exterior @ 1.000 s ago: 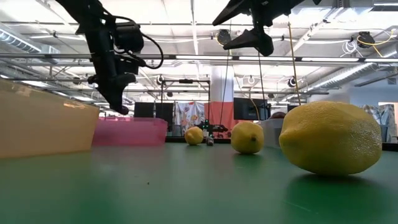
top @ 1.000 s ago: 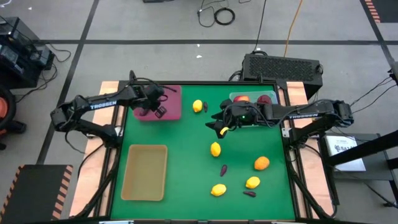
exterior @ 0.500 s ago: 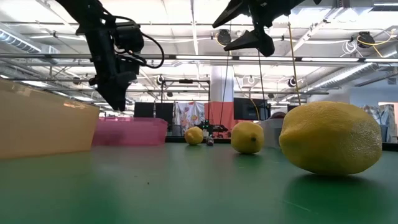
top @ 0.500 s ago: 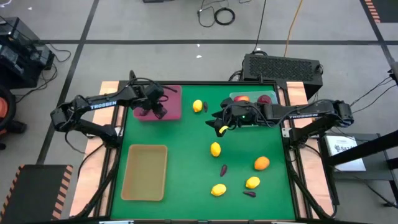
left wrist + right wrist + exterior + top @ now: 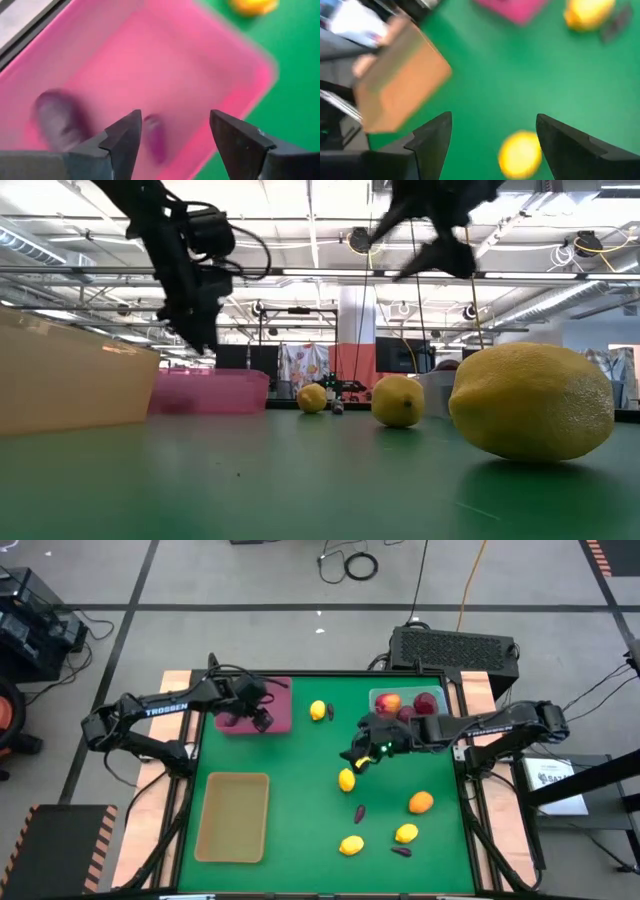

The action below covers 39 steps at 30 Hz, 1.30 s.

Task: Sort produce into baskets
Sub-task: Put the eggplant into the pink bin

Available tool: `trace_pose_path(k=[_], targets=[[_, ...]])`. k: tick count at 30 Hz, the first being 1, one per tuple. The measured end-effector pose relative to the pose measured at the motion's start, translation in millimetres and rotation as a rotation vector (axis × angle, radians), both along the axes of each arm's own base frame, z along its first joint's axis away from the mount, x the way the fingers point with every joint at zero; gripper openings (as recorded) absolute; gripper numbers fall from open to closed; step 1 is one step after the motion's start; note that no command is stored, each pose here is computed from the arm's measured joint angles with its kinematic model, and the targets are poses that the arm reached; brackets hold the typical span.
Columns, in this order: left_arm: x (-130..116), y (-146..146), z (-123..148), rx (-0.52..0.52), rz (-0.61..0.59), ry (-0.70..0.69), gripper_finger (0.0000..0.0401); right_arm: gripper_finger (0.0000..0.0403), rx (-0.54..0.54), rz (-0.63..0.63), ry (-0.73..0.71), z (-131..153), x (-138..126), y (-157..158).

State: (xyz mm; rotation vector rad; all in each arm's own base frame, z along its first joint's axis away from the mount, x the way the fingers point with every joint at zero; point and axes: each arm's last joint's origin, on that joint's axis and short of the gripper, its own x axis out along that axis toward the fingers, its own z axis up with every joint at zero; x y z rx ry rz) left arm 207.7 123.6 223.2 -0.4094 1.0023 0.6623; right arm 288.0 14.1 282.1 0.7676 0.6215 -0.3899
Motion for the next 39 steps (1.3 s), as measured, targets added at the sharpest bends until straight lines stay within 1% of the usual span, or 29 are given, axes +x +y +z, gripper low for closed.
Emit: trace_pose_path(k=[2,5,7,9,14,18,22,28,32,39], targets=[[7,-2,3,0.006,-0.062,-0.07,0.0242,0.0279,0.067,-0.05,0.093,-9,-5,6],[20,-5,10,0.046,-0.152,-0.178,0.0242,0.0279,0.18,-0.148,0.198,-20,-11,17],[26,-8,14,0.076,-0.194,-0.237,0.0242,0.0279,0.248,-0.183,0.229,-24,-13,29],[32,-11,17,0.098,-0.217,-0.282,0.0242,0.0279,0.292,-0.199,0.255,-31,-11,44],[38,-18,21,0.123,-0.256,-0.323,0.0242,0.0279,0.375,-0.27,0.348,-57,-8,78],[40,-21,21,0.146,-0.305,-0.311,0.0242,0.0279,0.423,-0.34,0.397,-71,-6,92],[42,-22,23,0.172,-0.329,-0.324,0.0242,0.0279,0.453,-0.368,0.393,-80,-3,102],[43,-22,25,0.18,-0.335,-0.35,0.0242,0.0279,0.484,-0.396,0.393,-98,6,115],[44,-23,25,0.15,-0.365,-0.367,0.0242,0.0269,0.44,-0.446,0.427,-107,15,120],[46,-31,24,0.118,-0.422,-0.377,0.0242,0.0226,0.322,-0.472,0.527,-118,37,127]])
